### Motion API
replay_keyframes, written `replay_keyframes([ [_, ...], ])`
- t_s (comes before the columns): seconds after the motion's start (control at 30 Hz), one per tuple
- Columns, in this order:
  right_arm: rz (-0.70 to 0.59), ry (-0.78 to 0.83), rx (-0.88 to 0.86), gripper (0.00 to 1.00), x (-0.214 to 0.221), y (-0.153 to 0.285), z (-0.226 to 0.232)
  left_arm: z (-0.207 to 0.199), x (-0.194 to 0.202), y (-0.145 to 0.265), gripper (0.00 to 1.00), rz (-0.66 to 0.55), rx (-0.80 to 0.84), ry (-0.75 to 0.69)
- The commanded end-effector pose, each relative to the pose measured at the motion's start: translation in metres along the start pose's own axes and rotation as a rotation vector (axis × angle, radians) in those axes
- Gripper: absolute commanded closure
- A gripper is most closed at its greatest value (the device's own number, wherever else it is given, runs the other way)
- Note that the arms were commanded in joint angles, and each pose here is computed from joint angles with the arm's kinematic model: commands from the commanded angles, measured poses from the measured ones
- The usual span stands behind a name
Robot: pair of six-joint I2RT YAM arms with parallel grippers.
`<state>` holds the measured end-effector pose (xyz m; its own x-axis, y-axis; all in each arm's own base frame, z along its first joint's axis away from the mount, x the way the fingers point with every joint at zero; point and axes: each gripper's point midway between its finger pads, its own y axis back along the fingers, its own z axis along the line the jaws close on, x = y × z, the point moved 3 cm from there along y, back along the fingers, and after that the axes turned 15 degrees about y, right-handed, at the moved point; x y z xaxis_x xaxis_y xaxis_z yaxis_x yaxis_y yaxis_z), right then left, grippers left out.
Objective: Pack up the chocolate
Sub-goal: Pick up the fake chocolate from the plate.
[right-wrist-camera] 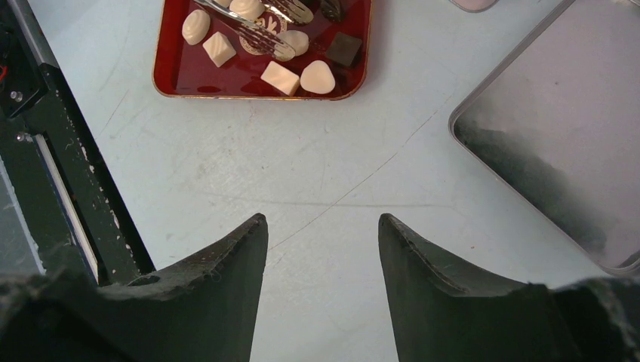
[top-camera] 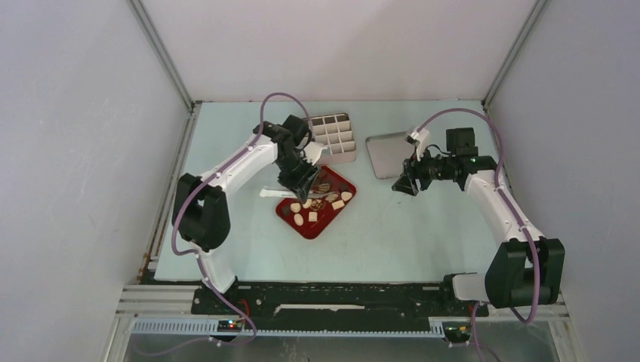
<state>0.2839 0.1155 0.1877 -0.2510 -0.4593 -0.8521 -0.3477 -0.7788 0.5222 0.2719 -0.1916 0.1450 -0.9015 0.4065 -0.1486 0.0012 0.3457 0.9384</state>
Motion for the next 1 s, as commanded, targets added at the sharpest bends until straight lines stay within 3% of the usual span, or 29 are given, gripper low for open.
replay_keyframes([
  [0.0, 0.007, 0.005, -0.009, 0.42, 0.002, -0.003, -0.001, -0.008, -0.023, 0.014, 0.53, -0.087, -0.01, -0.009],
  [0.67, 0.006, 0.003, -0.021, 0.42, 0.002, -0.003, 0.001, 0.0, -0.004, 0.013, 0.52, -0.002, -0.047, -0.015],
  [0.97, 0.005, 0.002, -0.022, 0.42, 0.002, -0.003, 0.002, -0.001, -0.016, 0.007, 0.58, -0.018, -0.042, -0.015],
])
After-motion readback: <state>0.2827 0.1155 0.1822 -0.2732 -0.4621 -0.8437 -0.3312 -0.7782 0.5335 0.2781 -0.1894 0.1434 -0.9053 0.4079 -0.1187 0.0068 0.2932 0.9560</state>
